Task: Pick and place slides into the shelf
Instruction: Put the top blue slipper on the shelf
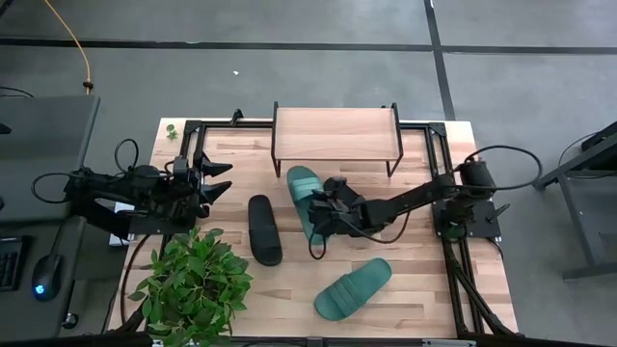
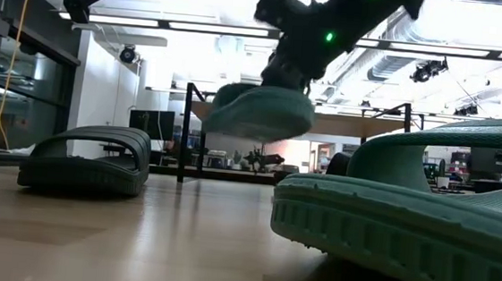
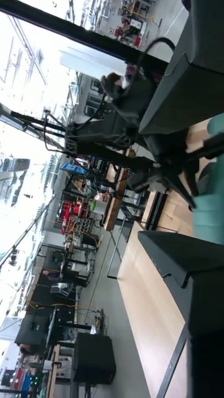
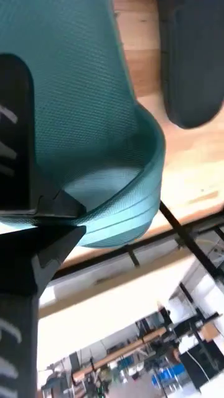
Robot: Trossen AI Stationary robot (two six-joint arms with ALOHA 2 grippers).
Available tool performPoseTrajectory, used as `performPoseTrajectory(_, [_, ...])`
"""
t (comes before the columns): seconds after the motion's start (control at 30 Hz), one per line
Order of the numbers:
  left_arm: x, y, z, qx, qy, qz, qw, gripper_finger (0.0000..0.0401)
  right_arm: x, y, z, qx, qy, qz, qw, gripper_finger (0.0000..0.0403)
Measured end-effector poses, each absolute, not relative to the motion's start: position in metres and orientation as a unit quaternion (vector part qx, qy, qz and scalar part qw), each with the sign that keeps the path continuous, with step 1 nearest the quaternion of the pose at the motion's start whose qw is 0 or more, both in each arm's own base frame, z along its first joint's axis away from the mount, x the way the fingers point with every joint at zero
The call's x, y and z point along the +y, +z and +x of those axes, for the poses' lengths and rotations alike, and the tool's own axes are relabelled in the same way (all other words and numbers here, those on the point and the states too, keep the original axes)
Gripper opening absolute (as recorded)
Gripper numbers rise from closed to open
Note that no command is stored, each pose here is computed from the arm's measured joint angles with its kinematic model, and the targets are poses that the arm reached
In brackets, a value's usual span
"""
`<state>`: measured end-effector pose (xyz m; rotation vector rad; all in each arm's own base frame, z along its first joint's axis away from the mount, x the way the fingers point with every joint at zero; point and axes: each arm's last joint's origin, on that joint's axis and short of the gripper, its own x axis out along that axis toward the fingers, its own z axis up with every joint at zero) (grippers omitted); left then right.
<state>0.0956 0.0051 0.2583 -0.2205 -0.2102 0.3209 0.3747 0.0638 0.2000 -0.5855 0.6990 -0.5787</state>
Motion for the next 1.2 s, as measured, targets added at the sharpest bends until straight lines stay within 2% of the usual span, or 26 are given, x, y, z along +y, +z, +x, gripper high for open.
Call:
performPoseTrajectory(0.47, [0.005,0.258,0.096,-0.102,0.160,-0.109,0.976,0.0250,0.077,0.245,0.354,0.293,-0.314,-0.321,0.844,0.0000])
performPoseTrajectory(0.93, [0.005,0.258,0.096,-0.101,0.160,-0.109,0.976,0.0250,0.025,0.300,0.315,0.308,-0.345,-0.294,0.836,0.0000])
performPoseTrajectory(1.2, [0.005,0.258,0.096,-0.101,0.160,-0.109,0.976,0.0250,-0.009,0.312,0.297,0.343,-0.333,-0.276,0.834,0.0000])
